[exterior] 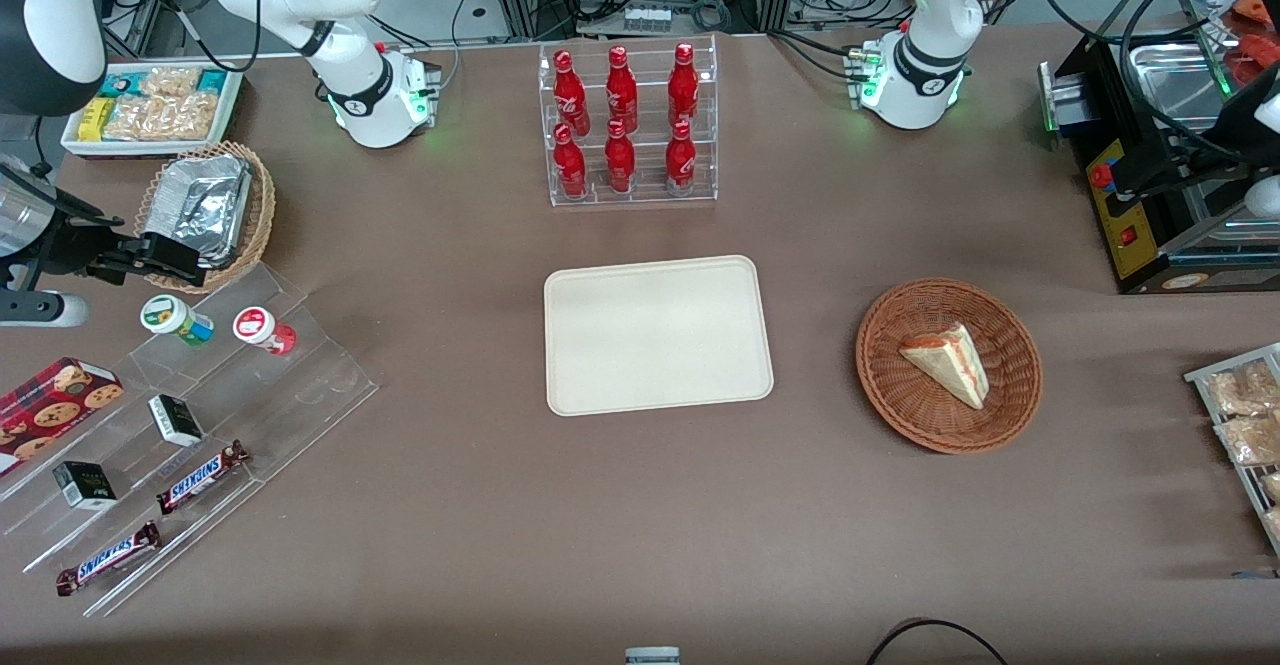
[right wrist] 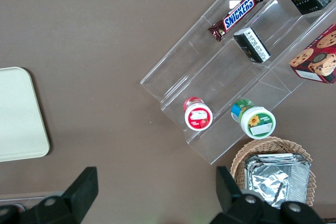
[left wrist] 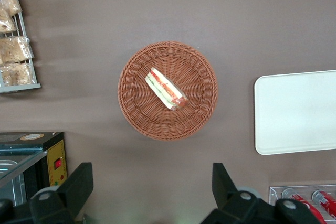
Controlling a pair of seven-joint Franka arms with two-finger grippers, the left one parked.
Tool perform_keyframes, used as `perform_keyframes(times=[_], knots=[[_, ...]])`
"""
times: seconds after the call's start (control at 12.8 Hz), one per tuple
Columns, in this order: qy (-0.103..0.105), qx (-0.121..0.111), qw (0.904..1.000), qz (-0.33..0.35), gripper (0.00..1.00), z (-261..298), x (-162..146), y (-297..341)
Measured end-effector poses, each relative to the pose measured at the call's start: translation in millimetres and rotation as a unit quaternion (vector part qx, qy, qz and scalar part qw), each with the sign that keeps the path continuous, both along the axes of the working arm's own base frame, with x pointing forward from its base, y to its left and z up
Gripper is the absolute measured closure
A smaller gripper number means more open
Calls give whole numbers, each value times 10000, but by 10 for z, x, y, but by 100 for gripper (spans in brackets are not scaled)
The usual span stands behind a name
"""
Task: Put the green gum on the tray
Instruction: 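Lower the open right gripper toward the green gum cup on the acrylic stand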
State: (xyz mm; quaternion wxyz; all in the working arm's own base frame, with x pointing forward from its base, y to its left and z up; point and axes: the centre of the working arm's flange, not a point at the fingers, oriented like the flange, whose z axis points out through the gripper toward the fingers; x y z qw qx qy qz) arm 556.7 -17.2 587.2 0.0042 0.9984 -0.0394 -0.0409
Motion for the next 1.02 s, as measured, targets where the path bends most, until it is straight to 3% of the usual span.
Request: perform_keyframes(times=[0.31,0.55,0.86,1.02], knots=[[30,2,10000,-46,0,-21,-7,-89],[171,63,9991,374,0,-230,-47,-238],[-179,126,9919,1250,0,-598,-225,-680],[-424,127,9815,1861,0,-849,-400,-918]])
